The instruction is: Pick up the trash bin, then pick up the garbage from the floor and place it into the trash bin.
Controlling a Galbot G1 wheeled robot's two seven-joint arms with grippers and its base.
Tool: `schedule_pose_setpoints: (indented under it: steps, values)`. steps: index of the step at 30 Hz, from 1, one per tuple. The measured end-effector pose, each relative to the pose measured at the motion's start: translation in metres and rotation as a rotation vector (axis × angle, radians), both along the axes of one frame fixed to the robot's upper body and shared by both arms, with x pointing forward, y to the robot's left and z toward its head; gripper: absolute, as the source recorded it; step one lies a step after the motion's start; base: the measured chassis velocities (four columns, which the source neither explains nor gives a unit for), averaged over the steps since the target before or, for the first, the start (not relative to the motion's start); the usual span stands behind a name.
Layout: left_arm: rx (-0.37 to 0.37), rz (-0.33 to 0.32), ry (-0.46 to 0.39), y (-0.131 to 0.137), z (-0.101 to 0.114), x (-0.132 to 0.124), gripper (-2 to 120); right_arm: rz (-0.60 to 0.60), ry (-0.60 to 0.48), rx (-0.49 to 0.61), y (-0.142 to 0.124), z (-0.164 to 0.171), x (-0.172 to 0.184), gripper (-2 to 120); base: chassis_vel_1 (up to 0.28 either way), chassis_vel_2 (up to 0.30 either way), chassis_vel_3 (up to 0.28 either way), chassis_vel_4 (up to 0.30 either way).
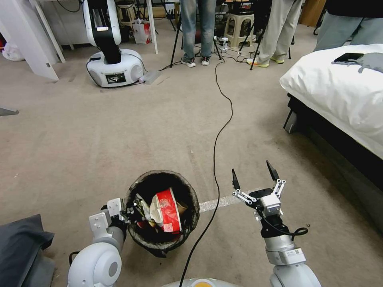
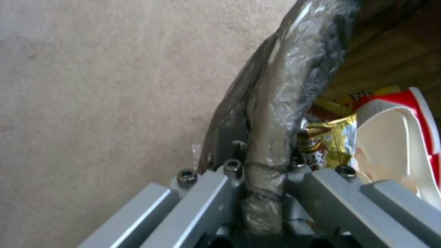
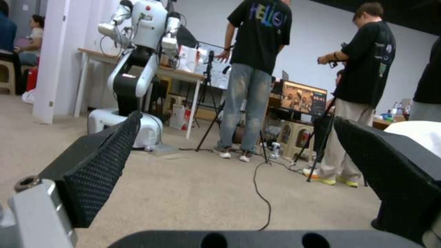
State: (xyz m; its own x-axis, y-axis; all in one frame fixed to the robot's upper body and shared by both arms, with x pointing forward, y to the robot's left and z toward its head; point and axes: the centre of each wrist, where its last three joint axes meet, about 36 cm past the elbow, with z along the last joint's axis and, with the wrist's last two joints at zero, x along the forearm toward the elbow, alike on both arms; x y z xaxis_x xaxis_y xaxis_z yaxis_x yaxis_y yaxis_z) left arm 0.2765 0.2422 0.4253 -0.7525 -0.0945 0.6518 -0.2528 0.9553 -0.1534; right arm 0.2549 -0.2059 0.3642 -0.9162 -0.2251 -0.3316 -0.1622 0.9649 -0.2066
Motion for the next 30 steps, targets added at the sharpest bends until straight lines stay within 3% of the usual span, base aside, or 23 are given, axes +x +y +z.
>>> schedule_pose_setpoints:
  steps: [11,17,30]
  values:
    - [-0.047,0.017,0.015,0.005,-0.011,0.008,0,0.024,-0.005,-0.021,0.000,-0.002,-0.001,100,0.000,0.000,0.000,0.000]
    - [-0.118,0.023,-0.048,0.006,-0.008,0.015,22,0.046,0.000,-0.028,0.003,-0.005,-0.001,100,0.000,0.000,0.000,0.000]
    - [-0.145,0.033,-0.194,0.006,0.003,0.022,65,0.089,0.006,-0.041,0.008,-0.013,-0.002,100,0.000,0.000,0.000,0.000]
